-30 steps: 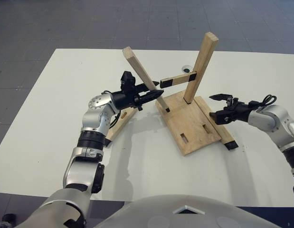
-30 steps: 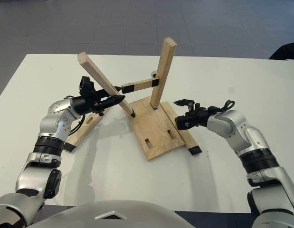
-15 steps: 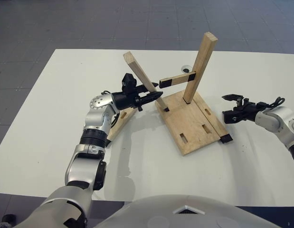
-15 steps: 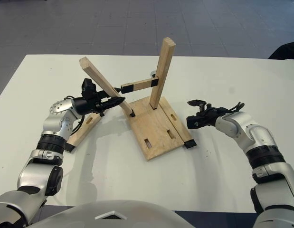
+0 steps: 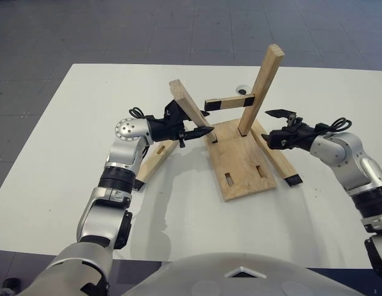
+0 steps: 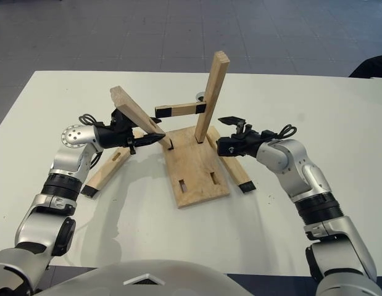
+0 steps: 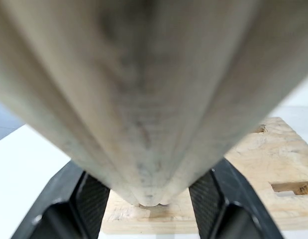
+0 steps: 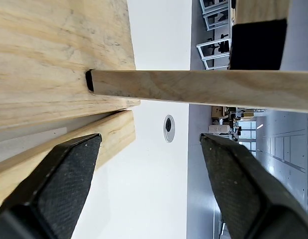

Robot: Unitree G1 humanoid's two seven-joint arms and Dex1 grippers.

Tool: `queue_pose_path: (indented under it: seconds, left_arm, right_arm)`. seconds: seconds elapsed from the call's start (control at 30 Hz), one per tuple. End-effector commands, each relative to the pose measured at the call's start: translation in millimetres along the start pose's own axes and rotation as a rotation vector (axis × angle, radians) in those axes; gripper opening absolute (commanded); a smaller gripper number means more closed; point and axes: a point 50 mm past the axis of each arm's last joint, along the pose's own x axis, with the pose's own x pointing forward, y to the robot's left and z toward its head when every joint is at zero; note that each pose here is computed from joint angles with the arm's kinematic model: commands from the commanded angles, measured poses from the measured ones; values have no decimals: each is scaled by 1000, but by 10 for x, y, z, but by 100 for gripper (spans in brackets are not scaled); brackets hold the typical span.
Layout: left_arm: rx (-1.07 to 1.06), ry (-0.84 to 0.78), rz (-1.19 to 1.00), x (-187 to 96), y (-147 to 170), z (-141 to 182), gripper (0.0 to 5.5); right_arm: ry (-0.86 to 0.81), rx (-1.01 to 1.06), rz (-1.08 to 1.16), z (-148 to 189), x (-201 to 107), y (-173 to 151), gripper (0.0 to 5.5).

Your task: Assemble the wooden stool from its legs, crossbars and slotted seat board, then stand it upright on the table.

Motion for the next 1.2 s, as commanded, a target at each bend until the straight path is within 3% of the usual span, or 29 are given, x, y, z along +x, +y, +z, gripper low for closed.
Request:
queue_pose_path:
  seconds: [0.03, 0.23, 0.7, 1.0, 1.2]
  left_arm:
    - [-226, 99, 42, -214, -34, -335, 205]
    - [-287, 104, -22, -139, -130, -362, 205]
    - [-177, 177, -19, -65, -53, -277, 205]
    - [-171, 180, -18, -55, -38, -281, 205]
    - [-268, 212, -42, -98, -53, -389, 204]
  right_arm:
    - [2, 17, 31, 8, -14, 84, 365]
    - [-62, 37, 74, 143, 36, 177, 365]
    - [54, 81, 68, -95, 78, 250, 365]
    - [-16, 93, 61, 43, 416, 297, 365]
    - [-25, 82, 63, 60, 445, 305, 365]
